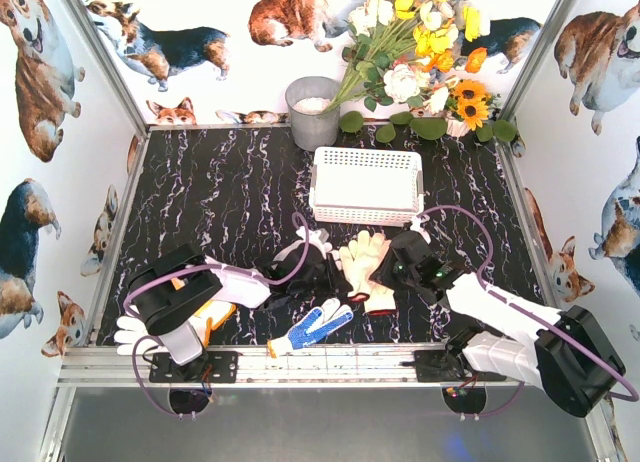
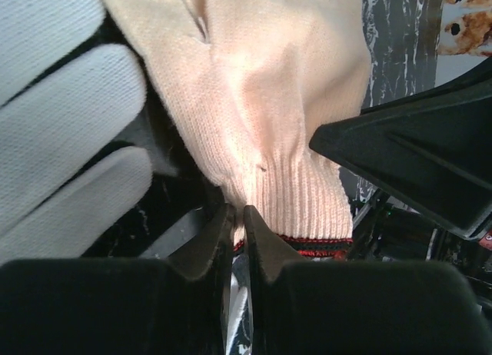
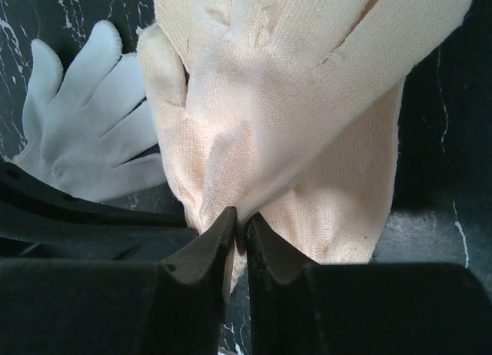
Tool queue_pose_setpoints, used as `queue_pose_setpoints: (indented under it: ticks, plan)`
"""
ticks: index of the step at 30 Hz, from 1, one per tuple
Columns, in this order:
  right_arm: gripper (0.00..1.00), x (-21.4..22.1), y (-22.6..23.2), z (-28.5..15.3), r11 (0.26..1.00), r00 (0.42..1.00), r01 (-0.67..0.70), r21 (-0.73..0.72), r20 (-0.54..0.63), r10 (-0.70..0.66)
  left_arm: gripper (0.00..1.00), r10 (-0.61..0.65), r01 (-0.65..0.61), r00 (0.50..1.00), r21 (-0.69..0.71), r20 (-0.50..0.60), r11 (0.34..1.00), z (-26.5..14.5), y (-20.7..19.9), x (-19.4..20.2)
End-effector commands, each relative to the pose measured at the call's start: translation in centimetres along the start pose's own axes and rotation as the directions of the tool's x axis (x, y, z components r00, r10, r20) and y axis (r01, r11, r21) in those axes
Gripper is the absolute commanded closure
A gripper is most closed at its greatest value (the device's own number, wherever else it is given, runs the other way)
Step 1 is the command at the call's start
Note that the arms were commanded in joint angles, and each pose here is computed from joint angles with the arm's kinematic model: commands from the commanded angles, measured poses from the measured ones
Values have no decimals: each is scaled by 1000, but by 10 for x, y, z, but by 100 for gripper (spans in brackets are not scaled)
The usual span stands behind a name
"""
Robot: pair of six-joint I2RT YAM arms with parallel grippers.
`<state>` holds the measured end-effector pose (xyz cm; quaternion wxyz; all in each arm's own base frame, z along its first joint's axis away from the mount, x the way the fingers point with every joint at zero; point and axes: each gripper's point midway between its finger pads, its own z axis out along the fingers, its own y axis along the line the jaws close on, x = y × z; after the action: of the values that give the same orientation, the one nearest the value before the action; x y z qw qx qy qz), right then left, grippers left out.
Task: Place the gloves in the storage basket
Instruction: Pair the glove with the glove.
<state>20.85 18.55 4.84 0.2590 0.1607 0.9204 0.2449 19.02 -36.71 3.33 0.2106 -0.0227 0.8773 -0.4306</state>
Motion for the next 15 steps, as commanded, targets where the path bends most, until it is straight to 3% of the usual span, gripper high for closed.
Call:
queue_pose_setpoints:
  ticks: [1, 15]
  plan:
    - [87, -25, 14, -9, 999, 995, 51, -13, 90, -50, 98, 13, -14, 999, 26, 45, 1000, 4, -23, -8]
    - [86, -24, 3, -17, 992, 992, 120, 23, 45, -121, 100, 37, -36, 999, 35, -10, 999, 6, -41, 9]
